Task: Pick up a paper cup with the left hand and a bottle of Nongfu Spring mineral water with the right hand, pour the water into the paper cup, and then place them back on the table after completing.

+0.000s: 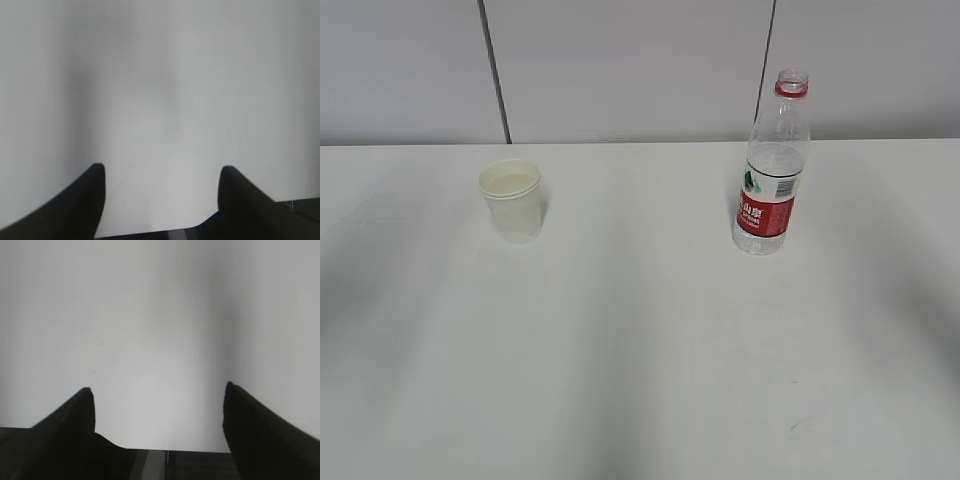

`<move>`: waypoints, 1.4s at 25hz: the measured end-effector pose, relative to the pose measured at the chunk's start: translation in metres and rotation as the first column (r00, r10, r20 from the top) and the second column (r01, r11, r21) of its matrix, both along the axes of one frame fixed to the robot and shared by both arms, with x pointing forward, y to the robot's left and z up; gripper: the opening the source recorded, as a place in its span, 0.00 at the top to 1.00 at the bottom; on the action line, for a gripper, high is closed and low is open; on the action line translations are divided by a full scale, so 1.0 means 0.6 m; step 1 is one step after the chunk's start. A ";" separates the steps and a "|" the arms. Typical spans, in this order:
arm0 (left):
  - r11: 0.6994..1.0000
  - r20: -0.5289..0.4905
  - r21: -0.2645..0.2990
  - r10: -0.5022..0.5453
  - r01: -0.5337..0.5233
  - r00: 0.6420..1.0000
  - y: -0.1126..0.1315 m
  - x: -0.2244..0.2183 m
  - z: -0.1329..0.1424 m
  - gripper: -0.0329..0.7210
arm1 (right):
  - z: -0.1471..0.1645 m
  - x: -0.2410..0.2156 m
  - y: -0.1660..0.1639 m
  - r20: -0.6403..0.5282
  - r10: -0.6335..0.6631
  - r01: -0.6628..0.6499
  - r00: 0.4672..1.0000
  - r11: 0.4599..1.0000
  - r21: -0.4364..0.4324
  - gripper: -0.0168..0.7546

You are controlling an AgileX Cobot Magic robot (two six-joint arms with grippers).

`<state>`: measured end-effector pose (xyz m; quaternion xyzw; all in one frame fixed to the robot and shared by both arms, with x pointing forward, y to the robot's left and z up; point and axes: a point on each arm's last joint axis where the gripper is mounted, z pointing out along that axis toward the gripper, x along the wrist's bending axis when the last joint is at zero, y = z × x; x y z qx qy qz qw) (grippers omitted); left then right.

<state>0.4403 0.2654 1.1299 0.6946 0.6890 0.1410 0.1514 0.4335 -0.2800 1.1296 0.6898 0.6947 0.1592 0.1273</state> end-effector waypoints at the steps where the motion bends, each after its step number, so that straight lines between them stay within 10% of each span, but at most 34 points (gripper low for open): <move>1: 1.000 0.023 -0.003 0.000 0.000 1.000 0.005 -0.021 0.004 0.38 | 0.000 -0.015 -0.002 0.011 0.002 -0.002 1.000 1.000 -0.002 0.22; 20: 0.997 0.407 -0.054 -0.033 0.060 0.913 0.062 -0.303 -0.026 0.38 | -0.041 -0.288 -0.031 0.392 0.065 -0.047 0.918 0.997 -0.055 0.22; 35: 0.989 0.549 -0.067 -0.072 0.130 0.833 0.070 -0.372 -0.118 0.38 | -0.137 -0.361 -0.038 0.518 0.071 -0.047 0.852 0.997 -0.059 0.22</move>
